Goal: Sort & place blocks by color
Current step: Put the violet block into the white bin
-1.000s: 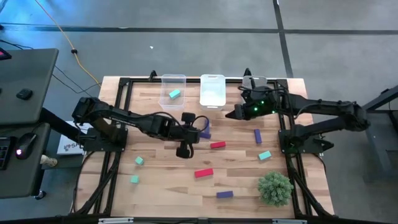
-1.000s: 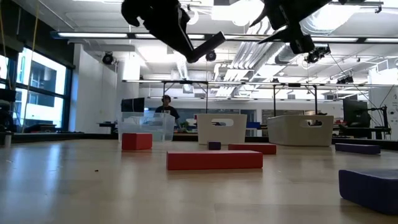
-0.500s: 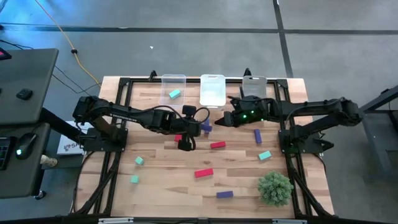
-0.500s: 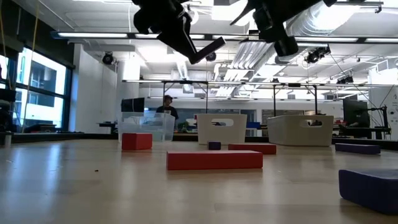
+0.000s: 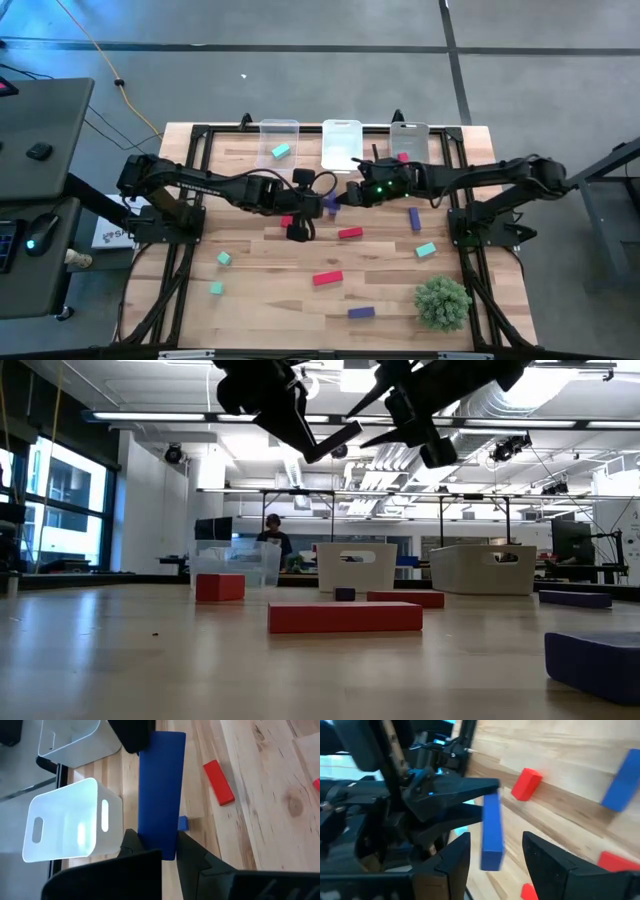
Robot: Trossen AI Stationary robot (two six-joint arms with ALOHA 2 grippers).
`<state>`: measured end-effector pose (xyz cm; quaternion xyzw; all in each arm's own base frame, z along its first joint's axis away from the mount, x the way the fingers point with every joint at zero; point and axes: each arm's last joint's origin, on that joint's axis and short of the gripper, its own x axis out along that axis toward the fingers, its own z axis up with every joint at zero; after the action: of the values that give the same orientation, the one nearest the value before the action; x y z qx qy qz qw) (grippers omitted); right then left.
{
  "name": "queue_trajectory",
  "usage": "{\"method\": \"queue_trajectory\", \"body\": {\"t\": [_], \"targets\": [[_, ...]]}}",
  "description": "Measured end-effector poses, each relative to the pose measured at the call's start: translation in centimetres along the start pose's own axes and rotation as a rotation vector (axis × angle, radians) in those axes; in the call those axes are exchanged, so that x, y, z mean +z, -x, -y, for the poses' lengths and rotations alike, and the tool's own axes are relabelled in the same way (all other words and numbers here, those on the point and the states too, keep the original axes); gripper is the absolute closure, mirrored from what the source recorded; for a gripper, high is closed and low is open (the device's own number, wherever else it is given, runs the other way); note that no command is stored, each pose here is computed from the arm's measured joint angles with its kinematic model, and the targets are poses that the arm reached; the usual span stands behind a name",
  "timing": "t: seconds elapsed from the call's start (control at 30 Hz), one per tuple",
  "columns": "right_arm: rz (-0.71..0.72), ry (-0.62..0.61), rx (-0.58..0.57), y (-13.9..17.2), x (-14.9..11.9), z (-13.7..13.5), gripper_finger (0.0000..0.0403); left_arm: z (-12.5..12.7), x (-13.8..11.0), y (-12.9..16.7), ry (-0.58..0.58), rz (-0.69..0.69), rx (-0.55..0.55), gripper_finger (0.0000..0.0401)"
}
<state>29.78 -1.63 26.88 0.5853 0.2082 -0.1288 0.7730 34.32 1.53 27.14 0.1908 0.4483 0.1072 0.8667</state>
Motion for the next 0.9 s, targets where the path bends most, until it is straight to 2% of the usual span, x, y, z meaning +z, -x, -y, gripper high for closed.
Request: {"method": "queue_trajectory", "body": {"t": [0.23,0.43,0.57,0.7,0.9], "targets": [[-0.01,-0.027,0.002,-0.7,0.0,0.2,0.0233,0.0,0.0,0.0,0.006,0.0,0.001,0.0401],[-0.025,-0.031,-0.008,-1.4,-0.1,0.6,0.0233,-0.3,-0.1,-0.1,0.078,-0.004,0.019,0.0401],[0.0,-0.031,-0.019,-1.4,0.0,0.6,0.024,-0.4,-0.1,-0.1,0.08,-0.006,0.021,0.0401],[0.027,-0.03,-0.021,-1.4,0.1,0.6,0.0278,-0.4,-0.1,-0.1,0.055,-0.006,0.021,0.0401],[0.06,-0.007,-0.019,-1.4,0.2,0.5,0.036,-0.4,-0.1,-0.1,0.047,-0.01,0.021,0.0401]]}}
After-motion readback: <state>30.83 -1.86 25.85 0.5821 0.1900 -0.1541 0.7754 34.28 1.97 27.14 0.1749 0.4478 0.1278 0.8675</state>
